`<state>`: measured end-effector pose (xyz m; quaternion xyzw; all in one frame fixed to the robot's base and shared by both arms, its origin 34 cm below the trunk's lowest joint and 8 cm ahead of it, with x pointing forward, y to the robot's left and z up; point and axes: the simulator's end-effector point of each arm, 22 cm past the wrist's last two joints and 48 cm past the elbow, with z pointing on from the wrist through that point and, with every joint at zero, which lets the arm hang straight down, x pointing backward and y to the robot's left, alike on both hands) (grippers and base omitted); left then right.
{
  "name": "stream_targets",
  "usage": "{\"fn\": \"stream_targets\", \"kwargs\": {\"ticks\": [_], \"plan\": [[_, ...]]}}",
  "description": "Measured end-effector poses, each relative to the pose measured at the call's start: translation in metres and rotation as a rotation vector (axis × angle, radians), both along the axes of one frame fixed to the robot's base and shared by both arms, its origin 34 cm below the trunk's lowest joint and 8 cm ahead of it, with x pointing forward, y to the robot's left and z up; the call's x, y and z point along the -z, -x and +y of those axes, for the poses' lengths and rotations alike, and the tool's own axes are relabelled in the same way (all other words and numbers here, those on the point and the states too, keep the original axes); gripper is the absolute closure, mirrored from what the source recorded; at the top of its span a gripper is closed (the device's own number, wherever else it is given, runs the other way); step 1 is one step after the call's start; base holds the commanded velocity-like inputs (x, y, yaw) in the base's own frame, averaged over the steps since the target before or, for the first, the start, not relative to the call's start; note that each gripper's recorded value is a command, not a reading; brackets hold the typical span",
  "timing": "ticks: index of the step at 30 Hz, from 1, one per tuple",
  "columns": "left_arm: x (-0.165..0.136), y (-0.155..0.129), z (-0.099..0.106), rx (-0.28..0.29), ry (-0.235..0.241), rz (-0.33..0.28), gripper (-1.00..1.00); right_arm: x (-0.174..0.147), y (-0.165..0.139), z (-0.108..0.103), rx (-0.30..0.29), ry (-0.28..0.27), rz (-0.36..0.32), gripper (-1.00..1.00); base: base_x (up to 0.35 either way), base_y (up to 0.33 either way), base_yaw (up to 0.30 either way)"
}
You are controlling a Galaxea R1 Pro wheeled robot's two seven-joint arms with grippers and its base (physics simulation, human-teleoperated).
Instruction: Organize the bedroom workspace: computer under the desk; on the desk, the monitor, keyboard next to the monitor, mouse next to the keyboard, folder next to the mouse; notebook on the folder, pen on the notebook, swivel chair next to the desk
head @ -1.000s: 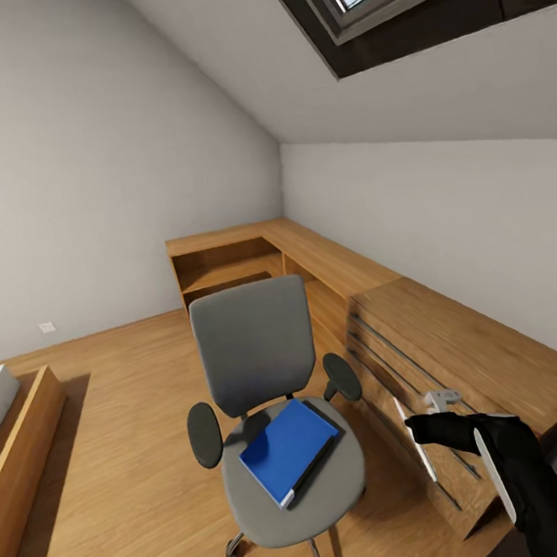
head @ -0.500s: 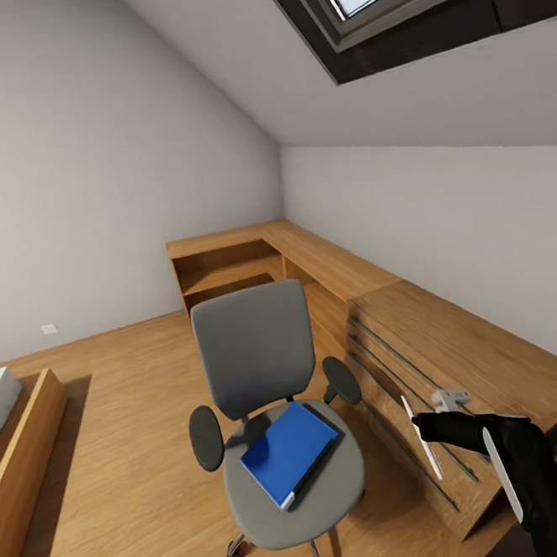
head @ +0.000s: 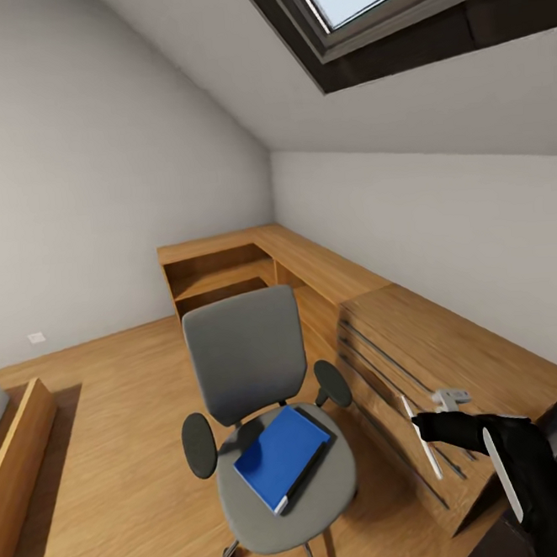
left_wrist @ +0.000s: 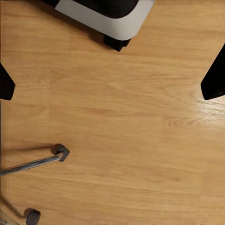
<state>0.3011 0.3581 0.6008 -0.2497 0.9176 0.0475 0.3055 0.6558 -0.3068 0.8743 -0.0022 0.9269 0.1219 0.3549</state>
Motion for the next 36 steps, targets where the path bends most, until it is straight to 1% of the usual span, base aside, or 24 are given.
{"fn": "stream_targets", "kwargs": {"ticks": [4,9,12,14,15,18,19,21,26,27,33,36], "plan": [[-0.004,0.002,-0.001,-0.001,0.001,0.002,-1.0,-0.007,0.0,0.0,0.0,0.0,-0.005,1.0,0.0,0.0,-0.2],[-0.002,0.023,-0.004,-0.005,0.009,0.044,-1.0,-0.015,0.001,0.0,-0.001,0.001,-0.012,1.0,0.0,0.0,-0.209],[-0.006,0.029,-0.003,-0.006,-0.006,0.035,-1.0,-0.02,0.001,-0.003,0.009,0.0,-0.017,1.0,0.0,0.0,-0.217],[-0.011,0.029,-0.002,-0.006,-0.019,0.018,-1.0,-0.024,0.002,-0.01,0.028,-0.005,-0.021,1.0,0.0,0.0,-0.228],[-0.014,0.028,-0.001,-0.004,-0.03,0.004,-1.0,-0.026,0.003,-0.02,0.055,-0.01,-0.025,1.0,0.0,0.0,-0.237],[-0.018,0.03,-0.004,0.005,-0.039,-0.011,-1.0,-0.032,0.005,-0.034,0.095,-0.021,-0.031,1.0,0.0,0.0,-0.243],[-0.02,0.03,-0.006,0.013,-0.04,-0.014,-1.0,-0.034,0.005,-0.038,0.106,-0.024,-0.033,1.0,0.0,0.0,-0.248],[-0.022,0.029,-0.015,0.052,-0.043,-0.021,-1.0,-0.037,0.007,-0.047,0.132,-0.03,-0.037,1.0,0.0,0.0,-0.25],[-0.028,0.027,-0.029,0.138,-0.052,-0.025,-1.0,-0.044,0.01,-0.055,0.152,-0.035,-0.042,1.0,0.0,0.0,-0.257],[-0.03,0.025,-0.033,0.163,-0.058,-0.032,-1.0,-0.045,0.01,-0.056,0.155,-0.036,-0.042,1.0,0.0,0.0,-0.264],[-0.04,0.022,-0.036,0.201,-0.075,-0.058,-1.0,-0.052,0.012,-0.057,0.16,-0.038,-0.044,1.0,0.0,0.0,-0.221],[-0.043,0.022,-0.036,0.206,-0.078,-0.062,-1.0,-0.055,0.013,-0.058,0.162,-0.039,-0.044,1.0,0.0,0.0,-0.085]]}}
